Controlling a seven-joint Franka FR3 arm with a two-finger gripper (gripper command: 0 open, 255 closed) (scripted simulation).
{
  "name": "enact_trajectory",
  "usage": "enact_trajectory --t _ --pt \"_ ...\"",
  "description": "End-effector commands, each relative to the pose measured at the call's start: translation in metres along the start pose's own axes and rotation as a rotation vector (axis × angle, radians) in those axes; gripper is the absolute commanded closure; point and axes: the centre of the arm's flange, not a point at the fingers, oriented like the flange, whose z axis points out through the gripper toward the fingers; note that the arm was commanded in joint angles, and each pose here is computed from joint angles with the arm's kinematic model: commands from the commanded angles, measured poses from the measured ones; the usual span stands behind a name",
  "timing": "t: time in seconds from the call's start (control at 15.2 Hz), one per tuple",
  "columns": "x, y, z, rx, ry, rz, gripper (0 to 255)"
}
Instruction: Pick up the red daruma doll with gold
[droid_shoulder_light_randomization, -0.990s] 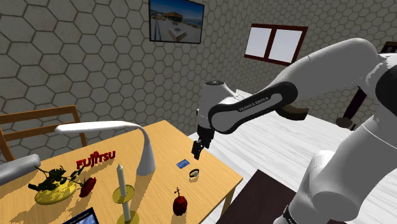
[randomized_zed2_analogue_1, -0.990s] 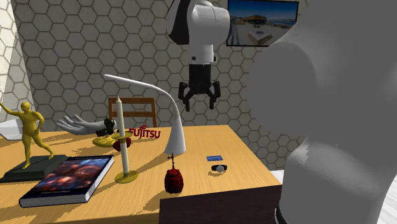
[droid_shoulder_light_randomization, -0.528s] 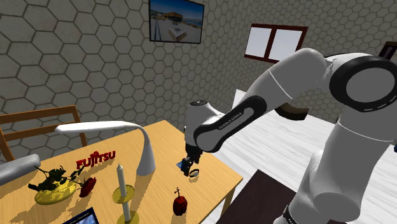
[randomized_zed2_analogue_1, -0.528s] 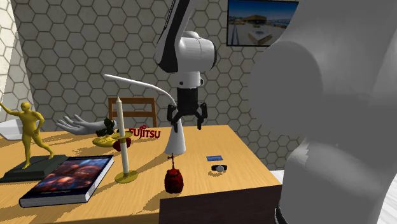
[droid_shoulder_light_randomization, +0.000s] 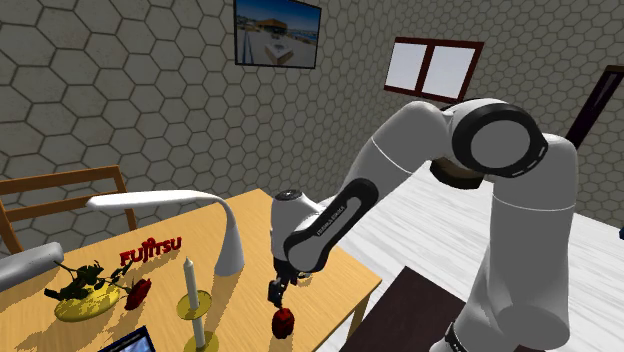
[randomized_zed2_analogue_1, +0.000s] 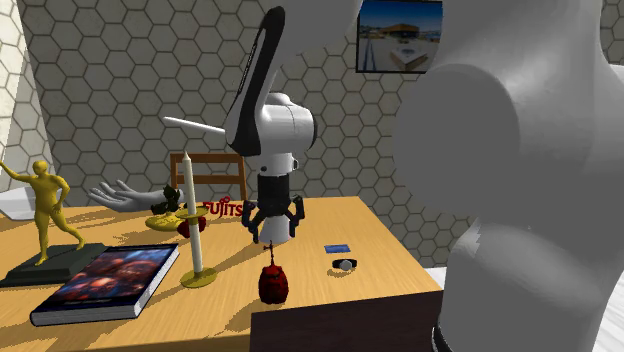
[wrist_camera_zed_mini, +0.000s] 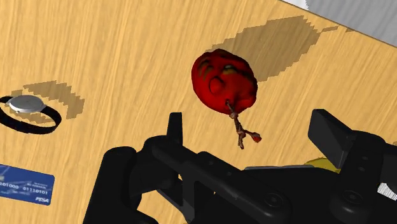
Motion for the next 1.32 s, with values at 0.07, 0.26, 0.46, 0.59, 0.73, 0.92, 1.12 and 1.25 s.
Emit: enact_trajectory --t 0.07,0.26,0.46,0.59,0.73,0.92,1.12,1.25 --pt "0.004 -0.003 0.020 0.003 -0.005 -0.005 0" --pt "0.005 -0.002 0.036 0.003 -0.005 -0.005 0" --pt "0.006 -0.001 0.050 0.003 -0.005 -0.005 0" --pt "0.006 -0.002 0.049 0.003 -0.005 -0.005 255" --pt "0.006 -0.002 0.049 0.003 -0.005 -0.005 255" --pt "0.006 -0.002 0.049 0.003 -0.005 -0.005 255" --pt "0.007 -0.002 0.049 0.003 -0.005 -0.005 255" --pt "0.006 -0.002 0.044 0.003 -0.005 -0.005 255"
